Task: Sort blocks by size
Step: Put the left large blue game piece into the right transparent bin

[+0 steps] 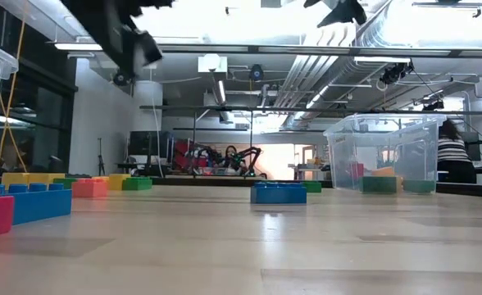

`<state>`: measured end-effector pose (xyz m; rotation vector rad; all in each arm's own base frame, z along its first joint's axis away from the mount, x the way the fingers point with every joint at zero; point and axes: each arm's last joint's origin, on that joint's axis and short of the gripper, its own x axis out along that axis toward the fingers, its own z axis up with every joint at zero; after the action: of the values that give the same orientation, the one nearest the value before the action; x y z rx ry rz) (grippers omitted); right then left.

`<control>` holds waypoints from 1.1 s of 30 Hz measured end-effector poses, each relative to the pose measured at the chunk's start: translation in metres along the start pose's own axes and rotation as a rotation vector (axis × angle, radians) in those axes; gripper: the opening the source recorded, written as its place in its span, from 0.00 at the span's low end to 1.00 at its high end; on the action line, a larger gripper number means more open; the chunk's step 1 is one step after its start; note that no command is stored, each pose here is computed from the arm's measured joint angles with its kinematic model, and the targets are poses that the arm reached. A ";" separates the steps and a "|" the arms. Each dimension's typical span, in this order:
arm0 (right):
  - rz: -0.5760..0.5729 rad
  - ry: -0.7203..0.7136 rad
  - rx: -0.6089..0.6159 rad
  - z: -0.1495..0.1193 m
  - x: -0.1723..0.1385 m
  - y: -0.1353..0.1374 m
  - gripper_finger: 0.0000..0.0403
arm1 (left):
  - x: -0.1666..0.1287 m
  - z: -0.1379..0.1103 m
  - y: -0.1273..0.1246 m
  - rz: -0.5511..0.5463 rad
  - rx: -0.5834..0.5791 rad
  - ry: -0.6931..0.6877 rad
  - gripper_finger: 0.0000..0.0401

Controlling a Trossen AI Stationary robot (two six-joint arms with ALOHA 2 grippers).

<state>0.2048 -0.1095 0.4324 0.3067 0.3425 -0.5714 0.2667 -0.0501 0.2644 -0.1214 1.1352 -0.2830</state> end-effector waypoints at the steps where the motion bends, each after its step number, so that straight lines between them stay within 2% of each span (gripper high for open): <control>1: -0.001 0.007 -0.001 -0.001 0.002 0.000 0.79 | 0.002 -0.001 -0.008 -0.044 0.021 0.015 0.47; 4: -0.002 0.012 -0.018 -0.001 0.003 0.000 0.79 | 0.007 -0.007 -0.033 -0.070 0.210 0.033 0.50; 7: -0.001 0.012 -0.027 -0.001 0.003 0.000 0.79 | 0.016 -0.005 -0.049 0.002 0.421 -0.015 0.54; 9: -0.002 0.016 -0.027 -0.001 0.002 0.000 0.79 | 0.022 -0.002 -0.052 0.068 0.429 -0.037 0.57; 11: -0.005 0.028 -0.030 -0.003 0.003 0.000 0.79 | 0.029 -0.002 -0.050 0.061 0.310 -0.016 0.59; 16: -0.008 0.055 -0.029 -0.005 0.002 -0.001 0.79 | 0.042 -0.002 -0.045 -0.060 -0.171 0.067 0.62; 21: -0.010 0.074 -0.031 -0.007 0.002 -0.001 0.79 | 0.045 0.009 -0.034 -0.104 -0.647 0.036 0.62; 23: -0.010 0.079 -0.038 -0.007 0.002 -0.001 0.79 | 0.045 0.015 -0.029 -0.126 -0.795 -0.005 0.62; 27: 0.050 0.091 -0.045 -0.008 0.002 0.000 0.79 | 0.042 0.019 -0.021 -0.131 -0.931 -0.028 0.62; 33: 0.186 0.129 0.050 -0.009 0.001 0.006 0.79 | 0.037 0.020 -0.003 -0.093 -0.884 -0.060 0.62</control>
<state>0.2075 -0.1017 0.4250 0.4204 0.4194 -0.3784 0.2992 -0.0650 0.2413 -0.9567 1.1280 0.1601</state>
